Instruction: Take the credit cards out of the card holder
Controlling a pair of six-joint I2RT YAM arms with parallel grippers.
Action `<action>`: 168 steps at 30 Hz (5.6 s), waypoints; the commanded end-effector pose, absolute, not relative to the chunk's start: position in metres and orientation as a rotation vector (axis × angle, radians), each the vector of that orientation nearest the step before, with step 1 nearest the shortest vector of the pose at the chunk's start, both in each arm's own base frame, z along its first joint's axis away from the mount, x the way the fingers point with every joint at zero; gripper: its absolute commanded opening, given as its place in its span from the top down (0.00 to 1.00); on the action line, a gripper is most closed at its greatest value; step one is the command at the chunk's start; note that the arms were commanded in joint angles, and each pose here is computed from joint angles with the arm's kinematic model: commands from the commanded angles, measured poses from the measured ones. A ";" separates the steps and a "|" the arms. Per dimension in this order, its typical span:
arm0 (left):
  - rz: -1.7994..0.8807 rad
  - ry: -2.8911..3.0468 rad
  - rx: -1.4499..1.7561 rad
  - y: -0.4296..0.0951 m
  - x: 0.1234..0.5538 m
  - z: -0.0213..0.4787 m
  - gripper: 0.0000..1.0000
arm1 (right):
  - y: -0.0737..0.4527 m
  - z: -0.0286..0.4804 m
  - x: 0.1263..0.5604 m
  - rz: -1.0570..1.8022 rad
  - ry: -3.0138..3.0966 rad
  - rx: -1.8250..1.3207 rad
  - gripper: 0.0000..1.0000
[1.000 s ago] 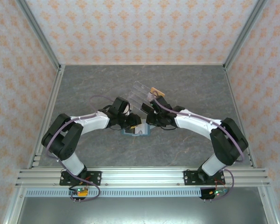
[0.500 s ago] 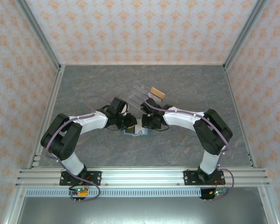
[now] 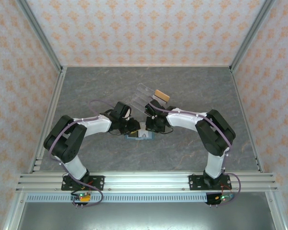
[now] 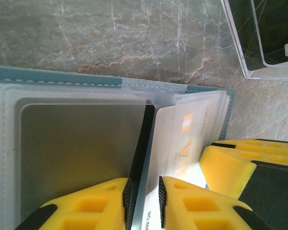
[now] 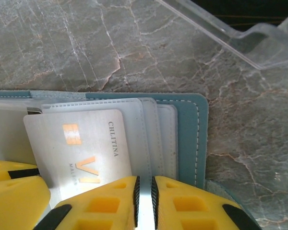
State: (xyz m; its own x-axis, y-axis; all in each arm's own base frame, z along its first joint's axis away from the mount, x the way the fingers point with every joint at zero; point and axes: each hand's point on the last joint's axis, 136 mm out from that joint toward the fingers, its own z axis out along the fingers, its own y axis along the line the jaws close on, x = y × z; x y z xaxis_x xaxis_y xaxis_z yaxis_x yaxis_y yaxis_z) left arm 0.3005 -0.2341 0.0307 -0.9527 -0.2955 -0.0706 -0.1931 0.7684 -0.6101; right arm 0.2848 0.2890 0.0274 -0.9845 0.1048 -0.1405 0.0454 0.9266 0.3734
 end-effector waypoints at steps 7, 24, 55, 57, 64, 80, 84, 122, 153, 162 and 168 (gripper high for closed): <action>-0.980 2.786 -0.384 -0.232 0.302 0.022 0.74 | 0.279 0.008 0.273 0.489 3.009 0.162 0.82; -1.132 2.693 -0.311 -0.245 0.310 0.046 0.77 | 0.276 0.005 0.270 0.480 3.014 0.177 0.82; -0.931 2.746 -0.323 -0.209 0.300 0.037 1.00 | 0.271 0.040 0.282 0.535 2.899 0.174 0.84; -0.938 2.745 -0.319 -0.209 0.299 0.038 1.00 | 0.276 0.052 0.284 0.584 2.868 0.147 0.84; -0.935 2.751 -0.324 -0.210 0.301 0.037 1.00 | 0.301 0.056 0.282 0.711 2.894 0.059 0.81; -1.131 2.694 -0.380 -0.229 0.306 0.044 0.80 | 0.315 0.026 0.278 0.729 2.997 0.047 0.83; -1.179 2.679 -0.368 -0.234 0.308 0.048 0.77 | 0.314 0.022 0.277 0.718 3.009 0.052 0.83; -1.080 2.264 -0.273 -0.188 0.325 0.215 1.00 | 0.319 0.181 0.330 1.483 2.413 0.028 0.32; -1.483 2.029 -0.355 -0.211 0.349 0.273 1.00 | 0.321 0.284 0.327 1.900 2.054 -0.158 0.78; -1.173 2.190 -0.471 -0.181 0.345 0.234 0.43 | 0.295 0.253 0.336 1.374 2.239 -0.308 1.00; -0.740 2.284 -0.565 -0.131 0.342 0.197 0.10 | 0.256 0.235 0.360 0.806 2.300 -0.519 1.00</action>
